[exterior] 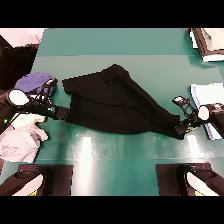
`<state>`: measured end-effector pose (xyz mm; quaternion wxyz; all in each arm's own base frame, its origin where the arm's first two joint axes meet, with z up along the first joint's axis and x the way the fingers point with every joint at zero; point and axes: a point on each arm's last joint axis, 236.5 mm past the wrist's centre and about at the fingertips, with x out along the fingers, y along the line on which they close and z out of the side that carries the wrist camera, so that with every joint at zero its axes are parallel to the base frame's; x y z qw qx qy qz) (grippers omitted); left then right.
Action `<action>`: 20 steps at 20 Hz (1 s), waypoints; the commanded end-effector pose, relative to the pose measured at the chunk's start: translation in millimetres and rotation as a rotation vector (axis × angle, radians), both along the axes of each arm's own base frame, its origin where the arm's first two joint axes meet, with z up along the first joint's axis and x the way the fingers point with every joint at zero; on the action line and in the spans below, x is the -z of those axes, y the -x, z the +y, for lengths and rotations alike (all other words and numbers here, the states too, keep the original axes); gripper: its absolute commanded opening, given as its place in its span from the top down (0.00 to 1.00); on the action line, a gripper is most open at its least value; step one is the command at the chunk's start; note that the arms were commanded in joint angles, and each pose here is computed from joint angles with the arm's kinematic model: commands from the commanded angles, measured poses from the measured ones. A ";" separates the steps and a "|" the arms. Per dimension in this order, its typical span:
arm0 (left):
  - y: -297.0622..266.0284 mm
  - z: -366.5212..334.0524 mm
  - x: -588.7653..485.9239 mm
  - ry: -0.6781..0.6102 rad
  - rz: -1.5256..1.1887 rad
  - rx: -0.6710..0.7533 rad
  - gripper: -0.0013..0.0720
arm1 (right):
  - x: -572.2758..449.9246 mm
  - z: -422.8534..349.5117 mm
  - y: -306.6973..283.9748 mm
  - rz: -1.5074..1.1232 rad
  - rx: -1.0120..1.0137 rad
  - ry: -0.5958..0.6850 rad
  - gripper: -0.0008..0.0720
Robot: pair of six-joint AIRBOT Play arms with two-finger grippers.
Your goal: Fold the shirts.
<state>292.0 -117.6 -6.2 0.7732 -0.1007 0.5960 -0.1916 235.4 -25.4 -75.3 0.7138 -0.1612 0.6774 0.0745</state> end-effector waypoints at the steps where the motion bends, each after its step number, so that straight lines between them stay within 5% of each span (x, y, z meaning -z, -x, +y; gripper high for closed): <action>1: 3.7 1.3 -1.5 -0.006 0.016 0.011 0.95 | -5.0 -2.0 6.7 0.012 0.003 0.009 0.96; 3: 2.2 14.7 -17.6 -0.002 0.032 -0.001 0.95 | -20.0 2.5 26.2 0.064 0.035 -0.018 0.96; 5: -14.3 39.6 -52.9 0.025 -0.010 -0.058 0.95 | -39.0 29.1 41.3 0.113 0.119 -0.189 0.96; 9: -41.6 48.3 -133.4 0.198 -0.145 -0.130 0.95 | -111.3 102.4 6.1 0.048 0.306 -0.819 0.96; 13: -58.5 27.6 -195.6 0.337 -0.287 -0.110 0.95 | -197.4 104.2 -65.7 -0.131 0.455 -1.288 0.96; 18: -102.6 34.7 -305.7 0.428 -0.642 -0.209 0.95 | -326.4 81.8 -137.6 -0.489 0.399 -1.597 0.96; 20: -105.9 44.9 -383.4 0.414 -0.872 -0.231 0.95 | -394.5 64.5 -155.2 -0.730 0.343 -1.601 0.96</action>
